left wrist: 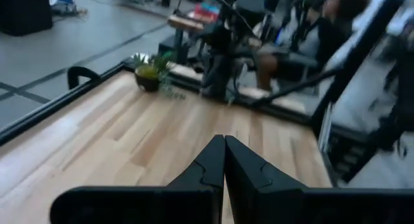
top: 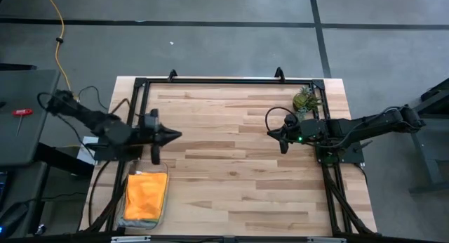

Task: Fold microfiber towels
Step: Return to Home Position

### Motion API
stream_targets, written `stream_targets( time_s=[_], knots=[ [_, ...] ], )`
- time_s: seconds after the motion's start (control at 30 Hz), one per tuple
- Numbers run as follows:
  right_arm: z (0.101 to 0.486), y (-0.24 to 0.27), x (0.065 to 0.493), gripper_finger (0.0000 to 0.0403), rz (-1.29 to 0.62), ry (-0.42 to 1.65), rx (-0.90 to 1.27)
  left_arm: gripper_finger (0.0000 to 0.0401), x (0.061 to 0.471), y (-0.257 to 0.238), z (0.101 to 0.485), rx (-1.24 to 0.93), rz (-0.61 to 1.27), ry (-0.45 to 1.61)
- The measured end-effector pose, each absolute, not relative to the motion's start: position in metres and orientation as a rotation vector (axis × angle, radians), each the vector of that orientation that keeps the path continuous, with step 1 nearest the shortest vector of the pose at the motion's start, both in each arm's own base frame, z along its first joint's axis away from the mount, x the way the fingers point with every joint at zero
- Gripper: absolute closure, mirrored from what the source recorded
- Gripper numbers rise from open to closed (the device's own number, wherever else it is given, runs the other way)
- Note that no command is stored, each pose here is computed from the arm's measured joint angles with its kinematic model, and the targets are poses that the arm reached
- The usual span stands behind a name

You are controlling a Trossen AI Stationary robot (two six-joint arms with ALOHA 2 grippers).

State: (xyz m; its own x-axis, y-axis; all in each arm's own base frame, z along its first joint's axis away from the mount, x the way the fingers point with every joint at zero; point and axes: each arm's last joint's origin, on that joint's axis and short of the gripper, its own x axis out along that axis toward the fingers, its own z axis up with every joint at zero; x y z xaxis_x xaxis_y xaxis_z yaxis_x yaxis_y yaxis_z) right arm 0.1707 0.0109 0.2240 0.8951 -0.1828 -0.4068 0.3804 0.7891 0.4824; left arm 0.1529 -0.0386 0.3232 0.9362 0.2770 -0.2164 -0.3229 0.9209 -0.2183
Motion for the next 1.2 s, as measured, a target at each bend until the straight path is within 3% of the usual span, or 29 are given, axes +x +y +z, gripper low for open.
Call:
stream_targets(
  time_s=[0.3,0.57,0.8,0.97,1.2],
  knots=[
    [0.226,0.011,0.172,0.0403,-0.286,0.335,0.538,0.0401,0.168,0.011,0.261,-0.388,0.405,0.090],
    [0.254,0.011,0.179,0.0403,-0.217,0.062,0.463,0.0401,0.162,0.057,0.283,-0.271,0.316,-0.020],
    [0.276,0.011,0.179,0.0403,-0.168,-0.158,0.407,0.0401,0.156,0.071,0.289,-0.317,0.252,-0.078],
    [0.278,0.011,0.178,0.0403,-0.169,-0.169,0.365,0.0401,0.160,0.060,0.290,-0.323,0.197,-0.080],
    [0.277,0.011,0.178,0.0403,-0.185,-0.162,0.340,0.0401,0.167,0.038,0.290,-0.322,0.280,-0.093]
  ],
)
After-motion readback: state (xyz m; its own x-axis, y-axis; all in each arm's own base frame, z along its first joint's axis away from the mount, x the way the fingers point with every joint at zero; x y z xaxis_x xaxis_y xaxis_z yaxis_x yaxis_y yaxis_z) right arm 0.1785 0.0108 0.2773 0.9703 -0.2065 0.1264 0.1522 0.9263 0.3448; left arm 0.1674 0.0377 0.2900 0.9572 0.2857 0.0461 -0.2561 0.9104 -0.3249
